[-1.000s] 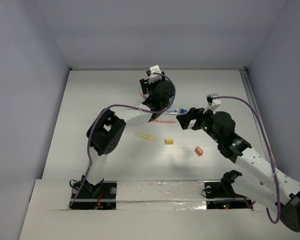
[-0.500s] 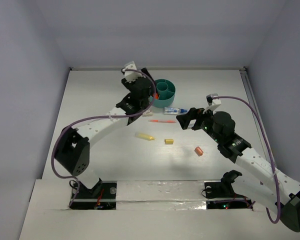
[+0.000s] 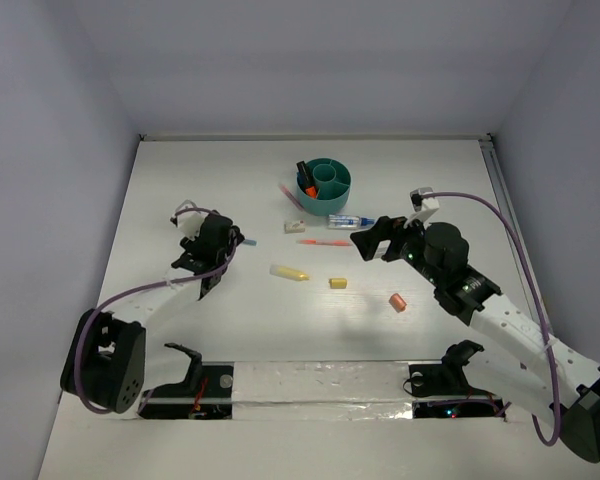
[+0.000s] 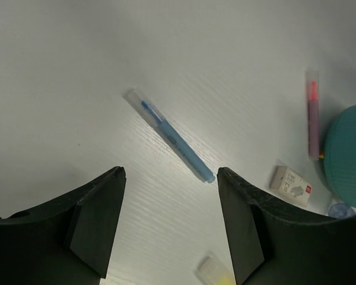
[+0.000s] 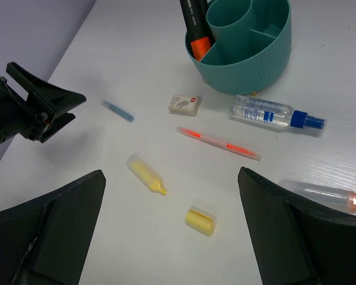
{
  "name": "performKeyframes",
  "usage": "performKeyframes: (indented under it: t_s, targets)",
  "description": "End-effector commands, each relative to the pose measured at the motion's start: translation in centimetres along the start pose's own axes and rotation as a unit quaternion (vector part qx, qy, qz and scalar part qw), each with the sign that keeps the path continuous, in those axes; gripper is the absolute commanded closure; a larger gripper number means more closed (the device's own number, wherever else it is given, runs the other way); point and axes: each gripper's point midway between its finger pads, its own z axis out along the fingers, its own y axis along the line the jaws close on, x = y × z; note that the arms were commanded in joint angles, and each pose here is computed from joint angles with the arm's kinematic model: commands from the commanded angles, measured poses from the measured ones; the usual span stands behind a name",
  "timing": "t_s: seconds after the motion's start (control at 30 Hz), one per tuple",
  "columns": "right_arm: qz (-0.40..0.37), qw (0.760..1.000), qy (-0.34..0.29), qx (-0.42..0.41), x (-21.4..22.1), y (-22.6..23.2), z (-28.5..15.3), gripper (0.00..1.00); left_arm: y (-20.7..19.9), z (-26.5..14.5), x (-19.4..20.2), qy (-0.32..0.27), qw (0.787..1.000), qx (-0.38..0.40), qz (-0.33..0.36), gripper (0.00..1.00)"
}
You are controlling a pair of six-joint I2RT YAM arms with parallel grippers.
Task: Sort the stationery into containers
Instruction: Place the pen in the storage box, then pick up the pen from the center of the board.
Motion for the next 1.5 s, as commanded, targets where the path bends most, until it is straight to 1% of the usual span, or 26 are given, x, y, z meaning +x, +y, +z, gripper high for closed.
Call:
performKeyframes:
  t_s: [0.0,0.03,0.1,0.17,0.37,0.47,0.57,0.77,0.93,1.07,1.1,1.13,1.17,1.3,1.4,1.47]
  targets:
    - [0.001,1.0,-0.019,-0.021,-1.4,1.2,0.1,0.0,-0.4,0.2,-1.3,-0.006,0.999,0.016,-0.04,0.4]
    - [0.001,1.0,-0.018,-0.021,-1.3,1.2,0.1,0.0,0.2,0.8,-1.3,-0.004,0.999,0.006,-0.042,0.4]
    - [0.001,1.0,-0.017,-0.021,-1.3,1.2,0.1,0.0,-0.2,1.3,-1.0,0.005,0.999,0.011,-0.045,0.4]
    - [0.0,1.0,-0.016,-0.021,-1.3,1.2,0.1,0.0,0.1,2.3,-1.0,0.008,0.999,-0.001,-0.048,0.41]
    - [0.0,1.0,-0.014,-0.02,-1.2,1.2,0.3,0.0,-1.1,4.0,-0.6,0.02,0.998,0.003,-0.057,0.42]
    - [0.0,1.0,-0.012,-0.02,-1.2,1.2,0.3,0.0,-1.0,5.0,-0.7,0.017,0.998,-0.007,-0.058,0.43]
    - [0.0,1.0,-0.012,-0.02,-1.2,1.2,0.2,0.0,-0.6,6.1,-0.6,0.018,0.998,-0.024,-0.05,0.46]
    - [0.001,1.0,-0.015,-0.017,-1.3,1.1,0.1,0.0,0.5,7.6,0.1,0.02,0.998,-0.059,-0.022,0.54]
    - [0.0,1.0,-0.012,-0.016,-1.1,1.0,0.2,0.0,1.1,8.1,0.2,0.019,0.997,-0.076,0.004,0.56]
    - [0.001,1.0,-0.015,-0.013,-1.3,0.9,0.2,0.0,1.6,8.8,-0.2,0.013,0.994,-0.1,0.034,0.62]
    - [0.001,1.0,-0.016,-0.012,-1.4,0.9,0.2,0.0,1.6,8.9,-0.2,0.014,0.994,-0.101,0.04,0.69]
    - [0.001,1.0,-0.016,-0.012,-1.4,0.9,0.2,0.0,1.8,9.1,0.1,0.019,0.993,-0.105,0.052,0.72]
    - [0.001,1.0,-0.016,-0.01,-1.3,0.9,0.2,0.0,1.7,9.2,0.1,0.023,0.993,-0.105,0.054,0.73]
    - [0.002,1.0,-0.015,-0.011,-1.3,0.9,0.2,0.0,1.3,9.5,0.2,0.029,0.993,-0.101,0.061,0.74]
    - [0.002,1.0,-0.018,-0.011,-1.5,0.9,0.1,0.0,1.2,9.7,0.3,0.038,0.991,-0.104,0.076,0.78]
    - [0.003,1.0,-0.017,-0.009,-1.4,0.9,0.1,0.0,1.3,9.8,0.4,0.043,0.989,-0.107,0.087,0.86]
